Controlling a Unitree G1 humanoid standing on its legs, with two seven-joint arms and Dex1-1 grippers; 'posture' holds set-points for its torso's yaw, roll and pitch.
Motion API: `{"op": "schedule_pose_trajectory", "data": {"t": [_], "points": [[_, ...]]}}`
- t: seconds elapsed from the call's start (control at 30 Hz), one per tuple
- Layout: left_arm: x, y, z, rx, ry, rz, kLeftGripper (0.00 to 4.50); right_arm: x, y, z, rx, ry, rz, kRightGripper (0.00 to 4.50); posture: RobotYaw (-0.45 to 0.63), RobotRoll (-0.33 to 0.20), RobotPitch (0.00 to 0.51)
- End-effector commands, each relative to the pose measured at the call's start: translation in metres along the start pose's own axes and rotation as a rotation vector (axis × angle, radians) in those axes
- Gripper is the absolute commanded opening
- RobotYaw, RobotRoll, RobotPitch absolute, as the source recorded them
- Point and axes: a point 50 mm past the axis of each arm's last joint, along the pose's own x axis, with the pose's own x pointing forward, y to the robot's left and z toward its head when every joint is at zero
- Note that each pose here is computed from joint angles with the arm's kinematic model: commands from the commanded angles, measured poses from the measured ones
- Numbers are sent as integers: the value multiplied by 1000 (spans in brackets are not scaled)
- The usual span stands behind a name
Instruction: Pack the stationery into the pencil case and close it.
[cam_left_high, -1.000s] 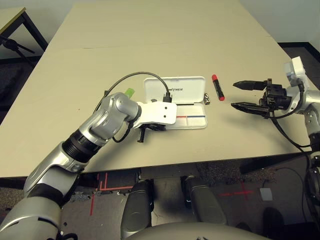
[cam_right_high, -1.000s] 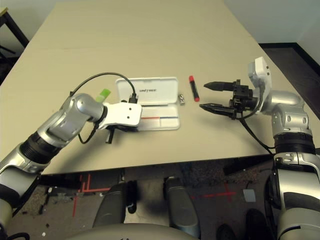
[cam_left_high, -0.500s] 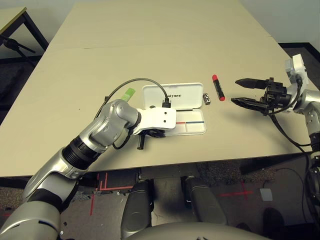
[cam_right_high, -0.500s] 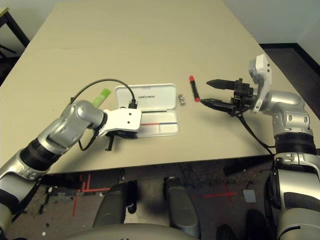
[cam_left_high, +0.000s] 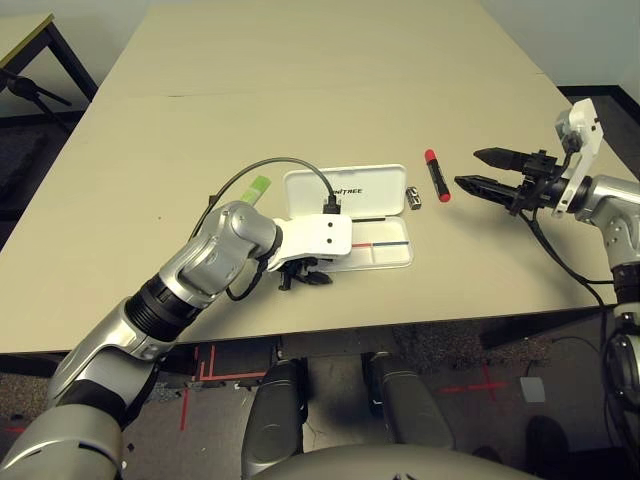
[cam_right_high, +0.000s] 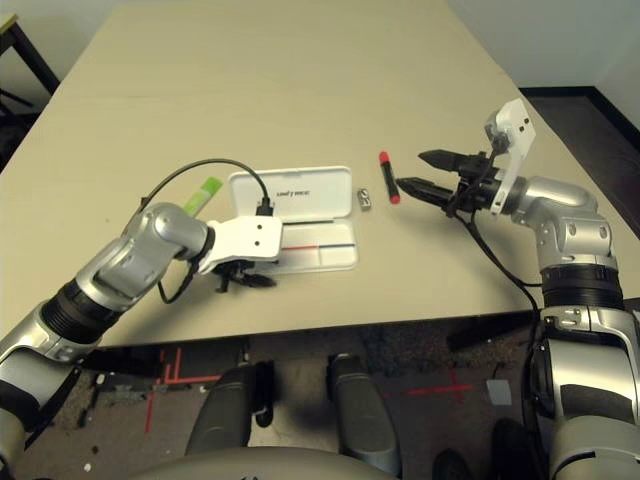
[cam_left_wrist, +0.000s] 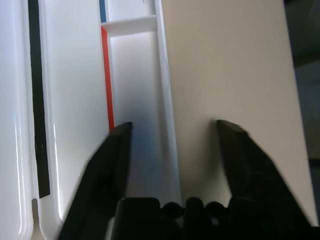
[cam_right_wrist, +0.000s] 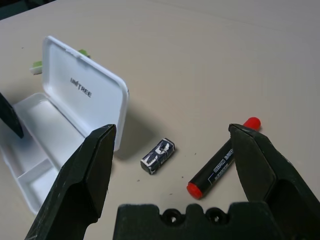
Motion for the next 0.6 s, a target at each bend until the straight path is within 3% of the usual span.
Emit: {"op": "schedule_pose_trajectory", "data": {"t": [0.03, 0.23, 0.37, 0.6], "points": [[-11, -3, 12, -6, -66, -13, 4483, 6, -1, 1, -1, 24, -104, 4500, -104, 0, 150], [-38, 5, 16, -59, -143, 16, 4483, 19, -11, 2, 9, 126, -340, 4500, -97, 0, 149], [-70, 13, 12, -94, -244, 47, 4483, 36, -8, 5, 154, 160, -359, 4500, -84, 0, 147], [-98, 18, -6, -118, -208, 99, 4483, 56, -1, -5, 270, 271, -468, 4500, -59, 0, 145]]}}
